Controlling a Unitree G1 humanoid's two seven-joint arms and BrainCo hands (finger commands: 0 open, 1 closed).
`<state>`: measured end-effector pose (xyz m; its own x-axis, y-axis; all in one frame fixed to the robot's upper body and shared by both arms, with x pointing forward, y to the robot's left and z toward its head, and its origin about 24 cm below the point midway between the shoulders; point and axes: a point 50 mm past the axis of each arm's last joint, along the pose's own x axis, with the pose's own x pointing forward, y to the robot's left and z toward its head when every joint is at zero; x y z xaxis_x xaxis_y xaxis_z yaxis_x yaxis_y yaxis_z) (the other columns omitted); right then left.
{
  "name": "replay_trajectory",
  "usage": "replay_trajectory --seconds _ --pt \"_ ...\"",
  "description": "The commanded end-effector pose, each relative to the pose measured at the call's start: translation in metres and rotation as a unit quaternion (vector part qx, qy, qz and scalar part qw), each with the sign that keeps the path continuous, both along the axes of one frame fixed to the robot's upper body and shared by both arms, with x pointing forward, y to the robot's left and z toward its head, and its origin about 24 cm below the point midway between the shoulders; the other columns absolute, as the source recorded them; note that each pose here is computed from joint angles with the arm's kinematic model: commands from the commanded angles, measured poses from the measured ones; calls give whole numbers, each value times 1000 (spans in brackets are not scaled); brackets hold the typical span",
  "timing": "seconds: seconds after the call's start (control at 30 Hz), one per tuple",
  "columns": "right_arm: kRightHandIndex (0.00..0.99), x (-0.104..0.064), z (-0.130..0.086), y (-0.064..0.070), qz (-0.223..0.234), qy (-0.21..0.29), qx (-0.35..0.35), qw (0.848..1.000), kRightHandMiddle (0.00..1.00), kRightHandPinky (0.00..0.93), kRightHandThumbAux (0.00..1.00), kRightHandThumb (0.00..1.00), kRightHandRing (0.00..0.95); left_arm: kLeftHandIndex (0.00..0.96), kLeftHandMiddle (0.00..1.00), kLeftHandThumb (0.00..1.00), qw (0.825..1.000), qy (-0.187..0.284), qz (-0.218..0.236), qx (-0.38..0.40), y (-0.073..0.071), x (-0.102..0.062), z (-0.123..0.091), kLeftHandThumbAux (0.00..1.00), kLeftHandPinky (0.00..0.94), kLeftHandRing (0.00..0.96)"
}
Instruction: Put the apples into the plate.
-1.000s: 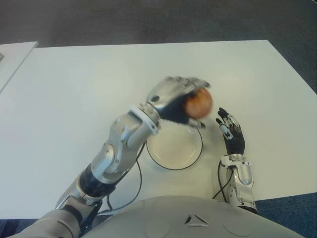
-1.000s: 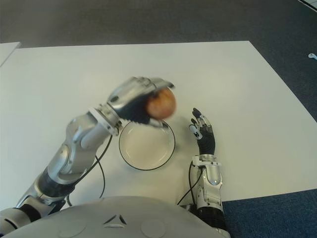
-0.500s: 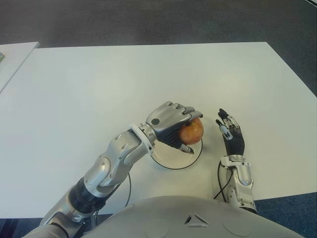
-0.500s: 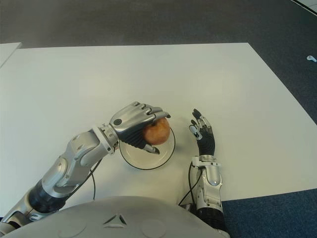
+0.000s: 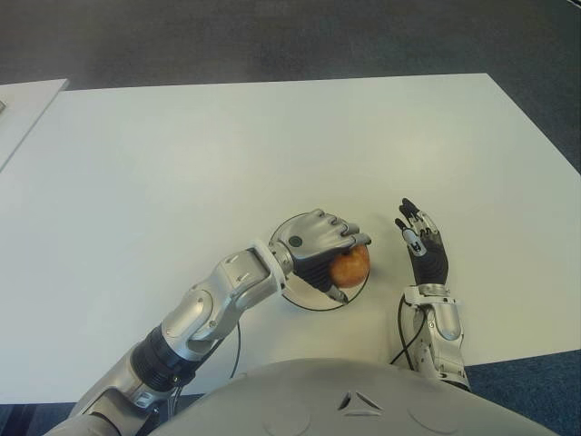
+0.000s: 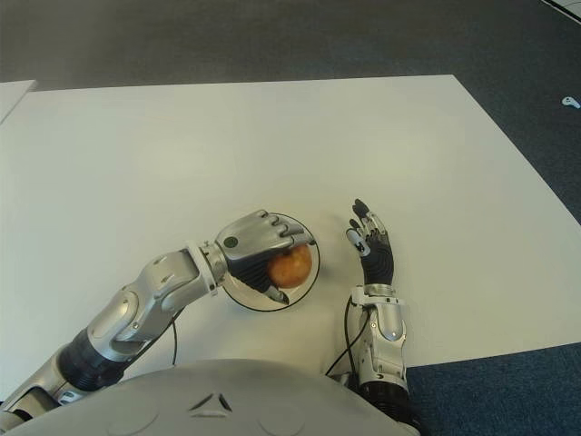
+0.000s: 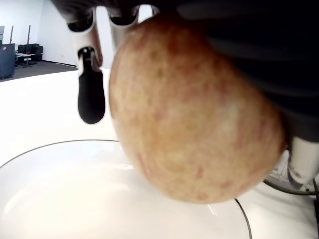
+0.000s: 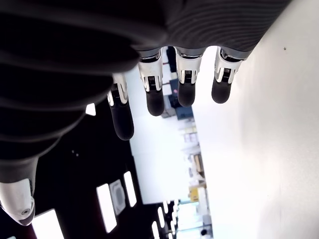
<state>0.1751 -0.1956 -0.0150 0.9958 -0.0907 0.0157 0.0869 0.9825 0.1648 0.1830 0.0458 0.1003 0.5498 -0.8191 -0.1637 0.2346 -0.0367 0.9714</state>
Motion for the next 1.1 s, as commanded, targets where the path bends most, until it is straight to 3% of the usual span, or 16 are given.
replay_trajectory --seconds 0.03,0.23,0.37,0.4,0.47,0.57,1.1 --pt "267 -15 -19 3 -4 63 12 998 133 64 568 249 68 426 563 861 1000 3 -5 12 1 -3 -2 656 818 809" --pt "275 -15 -19 3 -6 62 9 998 140 57 561 241 66 432 576 863 999 19 -9 36 3 -5 -5 653 816 812" --pt "291 -14 -19 4 -6 61 9 998 156 70 558 249 79 447 510 857 999 20 -19 41 7 -4 -9 653 816 822" --pt "293 -14 -19 4 -6 60 8 998 159 66 554 251 81 444 619 814 999 21 -20 42 8 -4 -9 663 825 831" --pt "294 -14 -19 4 -5 60 7 998 162 63 550 253 83 441 716 776 999 25 -18 45 9 -5 -10 673 834 839" --pt "295 -13 -19 4 -4 59 6 998 164 63 545 253 84 438 788 750 998 31 -14 51 10 -6 -12 680 840 850" --pt "285 -13 -19 2 0 55 7 998 152 79 552 260 81 437 829 735 998 21 -4 66 22 -5 -27 683 795 860"
